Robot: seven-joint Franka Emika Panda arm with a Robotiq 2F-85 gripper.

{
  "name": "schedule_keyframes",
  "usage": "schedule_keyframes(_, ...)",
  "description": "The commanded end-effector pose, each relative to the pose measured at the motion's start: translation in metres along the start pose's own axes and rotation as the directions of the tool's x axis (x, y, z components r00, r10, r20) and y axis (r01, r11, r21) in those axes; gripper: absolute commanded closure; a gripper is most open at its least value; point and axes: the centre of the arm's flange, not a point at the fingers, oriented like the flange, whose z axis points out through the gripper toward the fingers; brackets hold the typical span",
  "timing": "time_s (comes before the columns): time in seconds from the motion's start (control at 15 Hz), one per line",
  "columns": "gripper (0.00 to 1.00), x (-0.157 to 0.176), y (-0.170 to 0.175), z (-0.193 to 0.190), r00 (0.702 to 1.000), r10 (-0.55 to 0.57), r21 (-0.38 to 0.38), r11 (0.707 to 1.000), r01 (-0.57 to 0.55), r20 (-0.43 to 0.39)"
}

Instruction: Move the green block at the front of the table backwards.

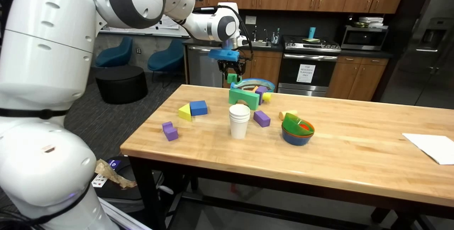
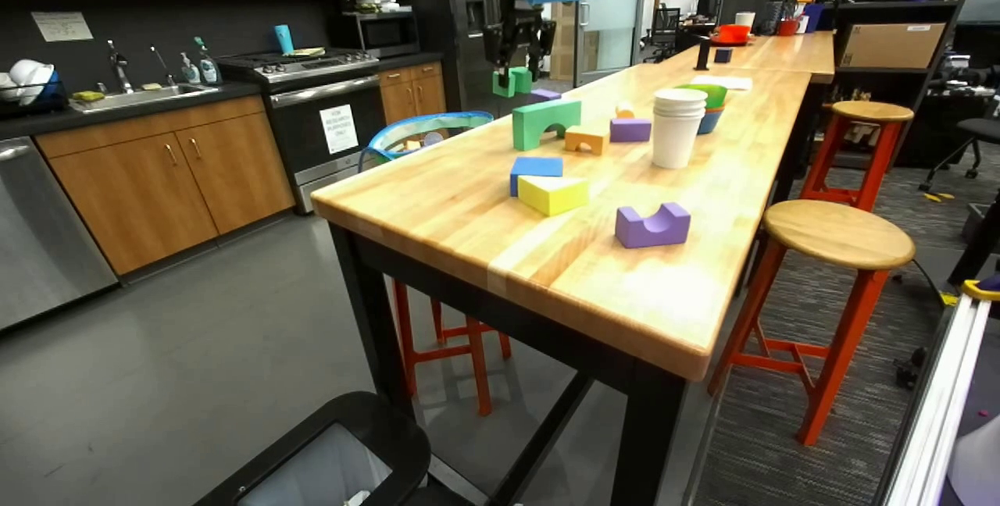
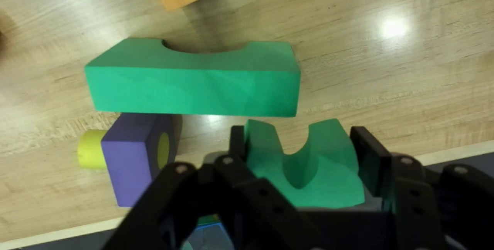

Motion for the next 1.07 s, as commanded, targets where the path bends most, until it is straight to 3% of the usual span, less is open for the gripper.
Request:
schedule_keyframes(0.0,0.25,0.010,0.006,-0.004,1.000,-0.008,0.003,1.000,0.008,0.015)
schedule_keyframes(0.07,0.07,0.010,0.007,-0.005,1.000,-0.007,0.001,1.000,0.007,0.019)
schedule_keyframes(0.2,0.02,0.010,0.008,-0.005,1.000,-0.006,0.002,1.000,0.006,0.022)
schedule_keyframes(0.67,0.00,0.011,0.008,-0.009,1.000,0.011,0.002,1.000,-0.011,0.005)
schedule_keyframes(0.73,0.00,-0.011,0.006,-0.026,1.000,0.011,0.005,1.000,-0.011,-0.001)
schedule_keyframes(1.0,0.00,-0.031,-0.004,-0.054,0.999,0.020,0.001,1.000,-0.020,-0.026)
